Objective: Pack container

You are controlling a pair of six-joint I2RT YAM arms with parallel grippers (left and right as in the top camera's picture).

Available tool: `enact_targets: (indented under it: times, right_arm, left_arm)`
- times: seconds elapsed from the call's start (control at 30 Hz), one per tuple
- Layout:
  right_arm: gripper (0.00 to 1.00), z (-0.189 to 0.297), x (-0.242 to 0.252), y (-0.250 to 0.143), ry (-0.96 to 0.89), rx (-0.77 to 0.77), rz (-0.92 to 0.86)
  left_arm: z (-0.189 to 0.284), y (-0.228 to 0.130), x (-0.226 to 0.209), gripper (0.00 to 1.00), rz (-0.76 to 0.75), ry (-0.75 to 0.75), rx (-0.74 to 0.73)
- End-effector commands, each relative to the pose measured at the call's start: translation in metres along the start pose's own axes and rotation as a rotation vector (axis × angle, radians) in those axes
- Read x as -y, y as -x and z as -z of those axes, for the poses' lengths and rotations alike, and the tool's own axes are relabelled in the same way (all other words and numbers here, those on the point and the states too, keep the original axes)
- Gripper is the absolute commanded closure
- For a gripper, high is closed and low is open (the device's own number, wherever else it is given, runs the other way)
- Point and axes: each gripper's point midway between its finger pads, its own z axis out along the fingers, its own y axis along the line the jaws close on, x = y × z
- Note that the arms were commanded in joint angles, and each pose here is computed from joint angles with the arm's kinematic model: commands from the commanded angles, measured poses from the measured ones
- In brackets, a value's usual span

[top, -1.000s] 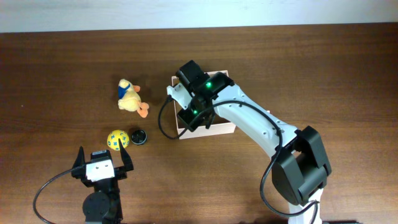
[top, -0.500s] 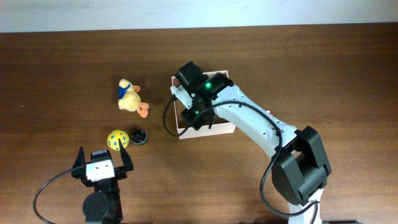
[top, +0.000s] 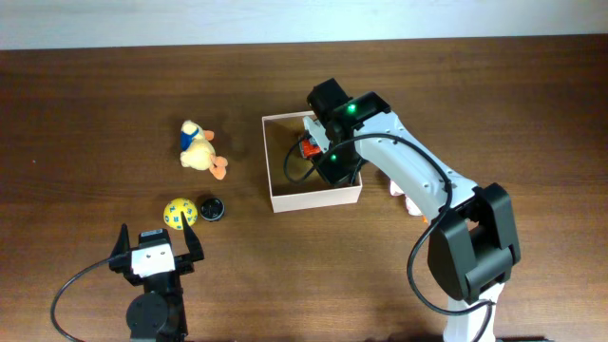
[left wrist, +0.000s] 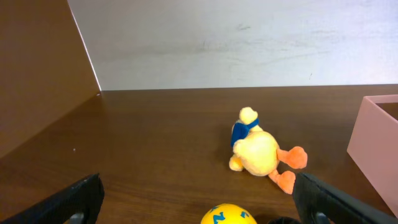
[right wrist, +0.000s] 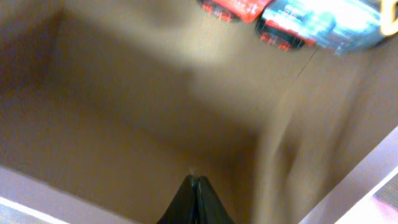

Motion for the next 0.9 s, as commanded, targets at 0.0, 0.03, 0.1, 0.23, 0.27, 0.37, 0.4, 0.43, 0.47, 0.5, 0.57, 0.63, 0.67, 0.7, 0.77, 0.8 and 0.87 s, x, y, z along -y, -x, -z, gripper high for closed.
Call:
enact_targets:
  times: [0.0, 0.03, 0.1, 0.23, 0.27, 0.37, 0.4, 0.43, 0.47, 0.5, 0.57, 0.63, 0.67, 0.7, 0.77, 0.8, 0.87]
  right_arm:
    - [0.96, 0.004, -0.005, -0.009, -0.006, -0.025, -0.014]
    - [0.96, 0.004, -0.005, -0.011, -0.005, -0.035, -0.022]
    - [0.96, 0.004, -0.005, -0.017, -0.003, -0.059, -0.023]
    - [0.96, 0.004, -0.006, -0.025, 0.0, -0.091, -0.025]
    - [0.96, 0.005, -0.008, -0.026, 0.007, -0.097, -0.025]
    - [0.96, 0.005, -0.014, -0.028, 0.041, -0.101, -0.027]
    - [0.96, 0.005, -0.014, -0.027, 0.046, -0.1, -0.027]
    - [0.96, 0.005, -0.014, -0.027, 0.046, -0.097, -0.027]
    - [0.96, 0.005, -0.014, -0.025, 0.044, -0.093, -0.026]
    - [0.96, 0.005, -0.014, -0.023, 0.043, -0.085, -0.026]
    - [0.96, 0.004, -0.013, -0.019, 0.042, -0.065, -0.026]
    - [0.96, 0.004, -0.014, -0.015, 0.048, -0.05, -0.025]
    - [0.96, 0.004, -0.015, -0.014, 0.057, -0.047, -0.025]
    - [0.96, 0.004, -0.018, -0.014, 0.072, -0.046, -0.025]
    - [0.96, 0.005, -0.023, -0.015, 0.099, -0.048, -0.026]
    - [0.96, 0.005, -0.025, -0.015, 0.111, -0.049, -0.027]
    - [0.96, 0.006, -0.029, -0.017, 0.133, -0.057, -0.029]
  left_arm:
    - [0.0, -0.003, 0.001, 0.01, -0.016, -0.005, -0.001]
    - [0.0, -0.003, 0.001, 0.01, -0.016, -0.005, -0.001]
    - [0.0, -0.003, 0.001, 0.01, -0.016, -0.005, -0.001]
    - [0.0, -0.003, 0.001, 0.01, -0.016, -0.005, -0.001]
    - [0.0, -0.003, 0.001, 0.01, -0.016, -0.005, -0.001]
    - [0.0, -0.003, 0.001, 0.01, -0.016, -0.005, -0.001]
    - [0.0, -0.003, 0.001, 0.01, -0.016, -0.005, -0.001]
    - [0.0, -0.003, 0.001, 0.01, -0.016, -0.005, -0.001]
    - [0.0, -0.003, 0.001, 0.01, -0.016, -0.005, -0.001]
    - [0.0, -0.003, 0.001, 0.01, -0.016, -0.005, -0.001]
    - [0.0, -0.003, 0.001, 0.01, -0.016, -0.005, -0.001]
    - [0.0, -0.003, 0.001, 0.01, -0.016, -0.005, -0.001]
    - [0.0, -0.003, 0.001, 0.01, -0.016, -0.005, -0.001]
    - [0.0, -0.003, 0.001, 0.01, -0.016, -0.005, -0.001]
    - [0.0, -0.003, 0.001, 0.01, -0.016, -0.005, -0.001]
    - [0.0, -0.003, 0.001, 0.01, -0.016, -0.005, -0.001]
    - [0.0, -0.003, 0.001, 0.01, -0.016, -0.005, -0.001]
